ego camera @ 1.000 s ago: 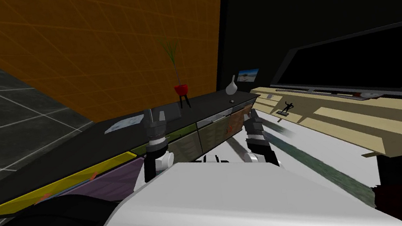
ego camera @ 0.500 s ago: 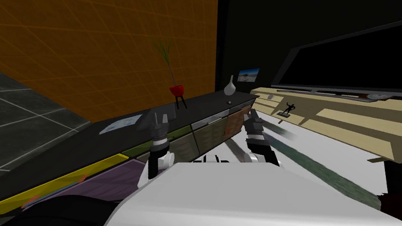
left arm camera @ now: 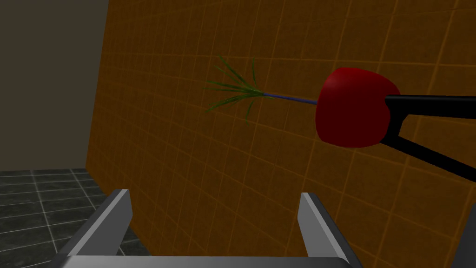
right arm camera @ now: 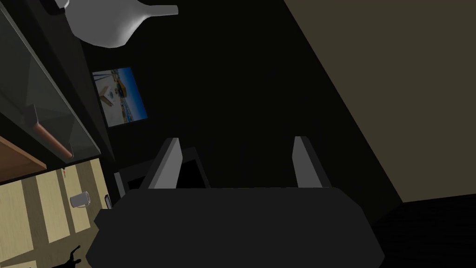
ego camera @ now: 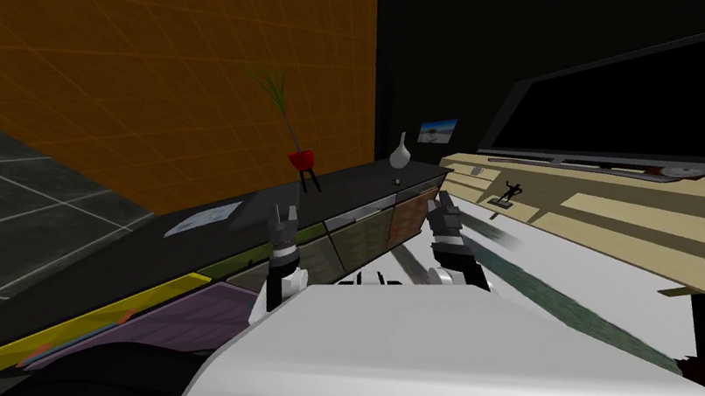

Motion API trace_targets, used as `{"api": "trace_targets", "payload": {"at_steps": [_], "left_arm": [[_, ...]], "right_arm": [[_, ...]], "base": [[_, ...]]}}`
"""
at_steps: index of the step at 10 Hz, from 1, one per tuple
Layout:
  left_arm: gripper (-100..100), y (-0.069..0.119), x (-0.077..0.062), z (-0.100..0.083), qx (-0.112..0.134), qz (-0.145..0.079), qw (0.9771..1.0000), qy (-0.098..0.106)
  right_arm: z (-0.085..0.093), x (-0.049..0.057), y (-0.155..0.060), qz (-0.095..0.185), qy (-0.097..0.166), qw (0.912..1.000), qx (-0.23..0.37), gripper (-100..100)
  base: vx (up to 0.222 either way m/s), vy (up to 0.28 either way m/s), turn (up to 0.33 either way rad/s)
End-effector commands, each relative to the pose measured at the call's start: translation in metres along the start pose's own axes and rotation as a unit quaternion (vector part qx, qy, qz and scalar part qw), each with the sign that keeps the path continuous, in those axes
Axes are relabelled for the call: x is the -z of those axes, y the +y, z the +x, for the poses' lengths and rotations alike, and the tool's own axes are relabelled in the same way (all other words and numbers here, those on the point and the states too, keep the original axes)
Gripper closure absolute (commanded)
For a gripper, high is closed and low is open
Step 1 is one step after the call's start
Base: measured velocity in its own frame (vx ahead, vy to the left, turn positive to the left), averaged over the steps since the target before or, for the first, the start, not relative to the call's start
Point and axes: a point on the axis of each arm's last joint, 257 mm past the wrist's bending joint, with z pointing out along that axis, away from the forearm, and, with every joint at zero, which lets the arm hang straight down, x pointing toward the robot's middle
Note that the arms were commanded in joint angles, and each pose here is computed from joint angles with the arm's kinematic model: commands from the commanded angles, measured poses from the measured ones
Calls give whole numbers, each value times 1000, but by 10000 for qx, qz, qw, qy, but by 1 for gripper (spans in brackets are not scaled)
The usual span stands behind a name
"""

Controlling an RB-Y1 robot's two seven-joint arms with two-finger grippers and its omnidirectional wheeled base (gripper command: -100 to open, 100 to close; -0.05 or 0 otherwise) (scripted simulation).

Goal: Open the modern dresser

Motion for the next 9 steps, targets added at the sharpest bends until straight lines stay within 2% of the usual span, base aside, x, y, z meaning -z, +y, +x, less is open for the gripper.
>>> {"api": "trace_targets", "payload": {"at_steps": [1,4,8,9], "left_arm": [[-100,17,10,-7,102,-68,9999,-76],[-100,37,23,-13,191,-195,9995,-167],[-100,53,36,-18,281,-295,9988,-265],[-100,62,43,-21,325,-351,9984,-317]], "right_arm": [[0,0,0,0,0,10000,0,0],[0,0,0,0,0,10000,0,0],[0,0,0,0,0,10000,0,0],[0,0,0,0,0,10000,0,0]], "base": [[30,-120,50],[45,-121,31],[34,-102,27],[25,-82,32]]}}
